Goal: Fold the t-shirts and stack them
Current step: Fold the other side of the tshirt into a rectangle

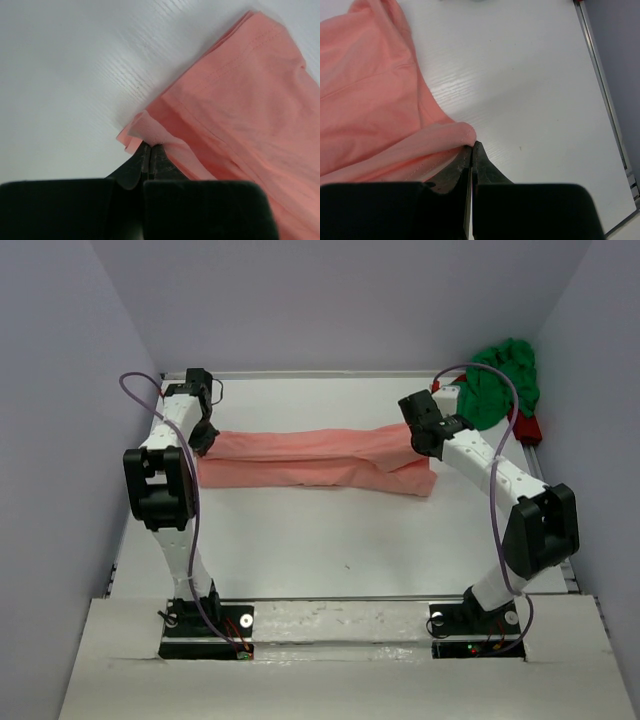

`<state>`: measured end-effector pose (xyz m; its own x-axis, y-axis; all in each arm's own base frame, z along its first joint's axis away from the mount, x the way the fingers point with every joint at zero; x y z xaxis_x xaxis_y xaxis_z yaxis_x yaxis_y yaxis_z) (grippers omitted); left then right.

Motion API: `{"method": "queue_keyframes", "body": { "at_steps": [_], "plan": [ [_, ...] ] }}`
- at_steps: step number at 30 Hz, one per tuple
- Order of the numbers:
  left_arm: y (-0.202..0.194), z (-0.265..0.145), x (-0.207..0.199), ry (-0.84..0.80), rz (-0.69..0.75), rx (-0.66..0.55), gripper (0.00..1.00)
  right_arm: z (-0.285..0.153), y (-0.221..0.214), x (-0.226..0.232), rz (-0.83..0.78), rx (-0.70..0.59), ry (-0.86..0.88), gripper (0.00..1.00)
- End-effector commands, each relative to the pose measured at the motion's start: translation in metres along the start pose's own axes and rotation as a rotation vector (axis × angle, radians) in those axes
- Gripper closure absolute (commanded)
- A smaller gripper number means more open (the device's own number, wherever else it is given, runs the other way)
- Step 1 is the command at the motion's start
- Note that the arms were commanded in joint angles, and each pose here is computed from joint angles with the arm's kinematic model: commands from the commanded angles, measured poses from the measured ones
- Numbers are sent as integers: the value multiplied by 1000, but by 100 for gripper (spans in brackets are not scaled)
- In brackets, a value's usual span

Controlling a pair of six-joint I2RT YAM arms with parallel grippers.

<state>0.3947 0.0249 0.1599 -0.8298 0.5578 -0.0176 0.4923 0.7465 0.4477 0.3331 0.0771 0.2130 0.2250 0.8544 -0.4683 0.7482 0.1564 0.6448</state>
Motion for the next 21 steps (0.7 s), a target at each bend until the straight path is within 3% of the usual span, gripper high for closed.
{"method": "queue_keyframes", "body": {
  "at_steps": [1, 21],
  "plan": [
    [11, 0, -4, 48, 37, -65, 100, 11, 16, -9, 10, -17, -74, 100],
    [-3, 18, -39, 72, 116, -62, 100, 69, 11, 10, -52, 109, -102, 100]
  ]
}}
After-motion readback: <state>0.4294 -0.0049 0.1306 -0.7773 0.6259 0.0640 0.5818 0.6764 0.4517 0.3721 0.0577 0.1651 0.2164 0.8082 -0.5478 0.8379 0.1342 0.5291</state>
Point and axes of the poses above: each gripper's point midway between its finger pads, its own z axis out along the fingers, its own x axis along the line the jaws close on, y = z × x, the point moved 7 cm from there along -z, back along the fingers, and after that the axes turned 15 degrees about -z, right-handed, at the moved point
